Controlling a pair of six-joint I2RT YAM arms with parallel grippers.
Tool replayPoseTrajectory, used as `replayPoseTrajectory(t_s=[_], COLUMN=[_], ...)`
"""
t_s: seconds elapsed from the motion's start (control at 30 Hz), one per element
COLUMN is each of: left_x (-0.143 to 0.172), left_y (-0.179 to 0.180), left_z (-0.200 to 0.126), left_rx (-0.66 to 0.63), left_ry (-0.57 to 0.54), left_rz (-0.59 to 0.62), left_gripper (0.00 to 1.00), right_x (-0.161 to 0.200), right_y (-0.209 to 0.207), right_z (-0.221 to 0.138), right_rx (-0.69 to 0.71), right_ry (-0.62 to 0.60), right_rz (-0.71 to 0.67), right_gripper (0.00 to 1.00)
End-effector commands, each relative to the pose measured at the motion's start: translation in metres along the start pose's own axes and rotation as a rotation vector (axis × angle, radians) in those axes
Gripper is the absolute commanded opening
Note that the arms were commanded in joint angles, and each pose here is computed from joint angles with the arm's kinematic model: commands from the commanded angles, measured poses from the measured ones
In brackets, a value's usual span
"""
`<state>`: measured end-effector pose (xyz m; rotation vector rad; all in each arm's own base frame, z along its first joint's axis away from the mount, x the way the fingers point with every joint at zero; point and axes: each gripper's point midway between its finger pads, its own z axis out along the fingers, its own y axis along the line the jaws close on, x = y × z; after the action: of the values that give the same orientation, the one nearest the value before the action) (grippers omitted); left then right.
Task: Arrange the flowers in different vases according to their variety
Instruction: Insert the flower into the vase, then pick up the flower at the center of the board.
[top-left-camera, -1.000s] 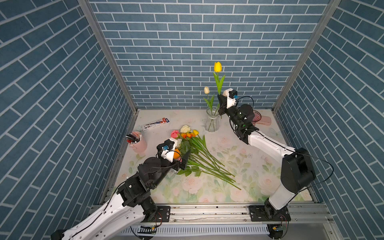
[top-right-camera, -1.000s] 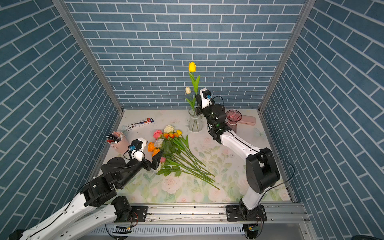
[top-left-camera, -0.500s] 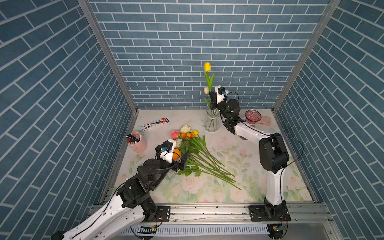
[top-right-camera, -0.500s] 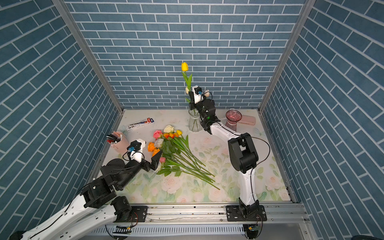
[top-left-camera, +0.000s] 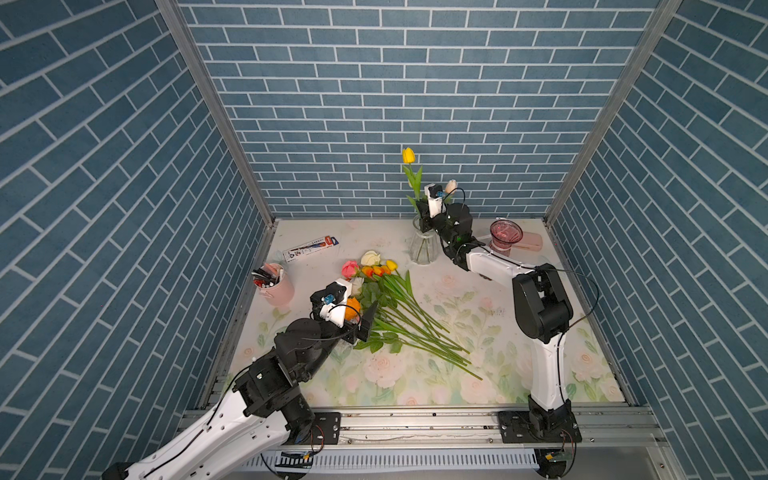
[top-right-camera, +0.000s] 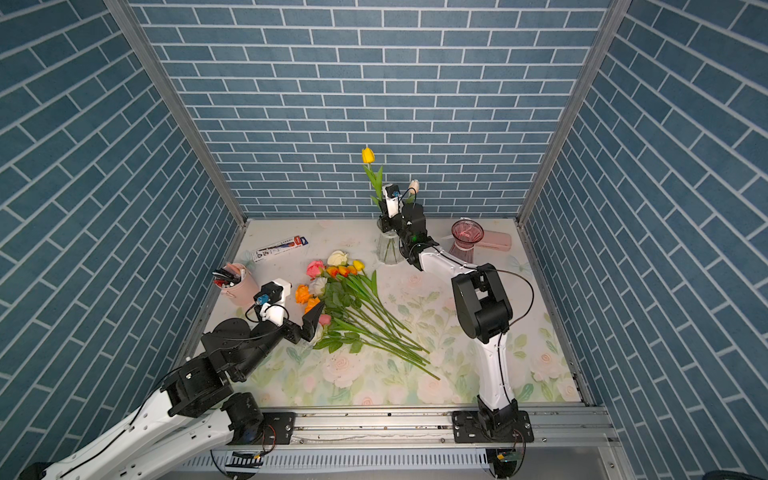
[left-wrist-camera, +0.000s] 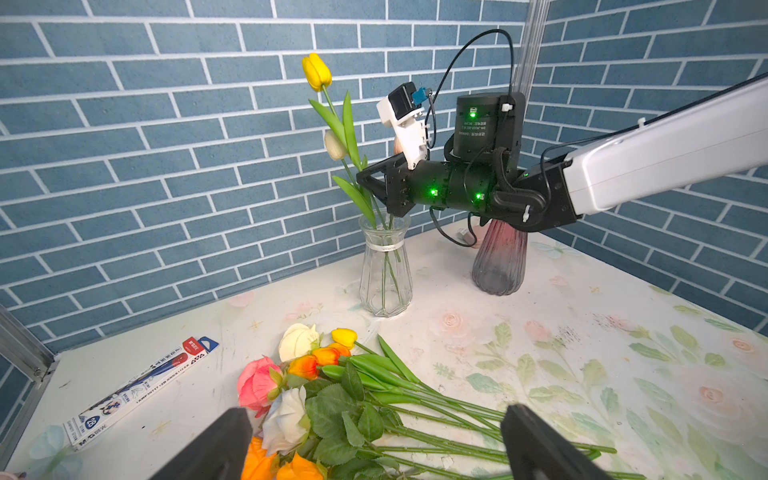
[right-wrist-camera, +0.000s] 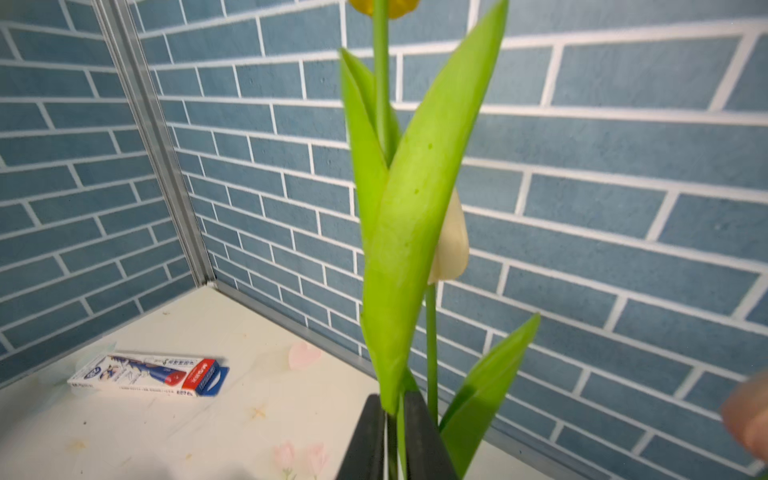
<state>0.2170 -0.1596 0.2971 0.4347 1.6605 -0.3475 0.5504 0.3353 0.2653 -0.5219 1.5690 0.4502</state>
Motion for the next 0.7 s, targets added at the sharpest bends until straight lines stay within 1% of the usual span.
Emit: replayPoseTrajectory(t_s=[0.0,0.27,0.33,0.4,0.5,0.57,0.67], left_x=[0.001,-0.001,-0.002,-0.004,-0.005,-0.004,-0.003], left_y=[0.0,0.001,0.001,0.001,0.001,0.002,0.003], left_z=[0.001,0.0,-0.001,-0.002,-0.003,-0.003,-0.002], left_rx=[-0.004,-0.006,-0.007,-0.006,-0.006,-0.009,-0.014], left_ry=[-0.007,-0.007,-0.009,-0.01,-0.004,0.005,0.019], left_rz=[0.008,0.007,0.005,0.002,-0.005,-0.009,-0.006], left_gripper=[1.0,1.0,1.0,1.0,1.0,1.0,1.0], right_x=[-0.021,-0.021,-0.022,-0.017,0.0,0.02,0.063], right_y=[-0.011,-0.003,0.003,0.015,0.036,0.05,0.079], right_z=[-0.02,-0.058,-0.073,-0.089,-0.116,-0.131,-0.151], right_rx=[0.054,0.018,-0.018,-0.084,-0.168,-0.187,-0.223], right_ry=[0.103,0.265,0.31,0.359,0.446,0.511,0.627], right_rz=[-0.027,-0.078,-0.094,-0.101,-0.1,-0.098,-0.086], right_gripper=[0.17,0.19,0.19,0.19,0.19,0.2,0.2])
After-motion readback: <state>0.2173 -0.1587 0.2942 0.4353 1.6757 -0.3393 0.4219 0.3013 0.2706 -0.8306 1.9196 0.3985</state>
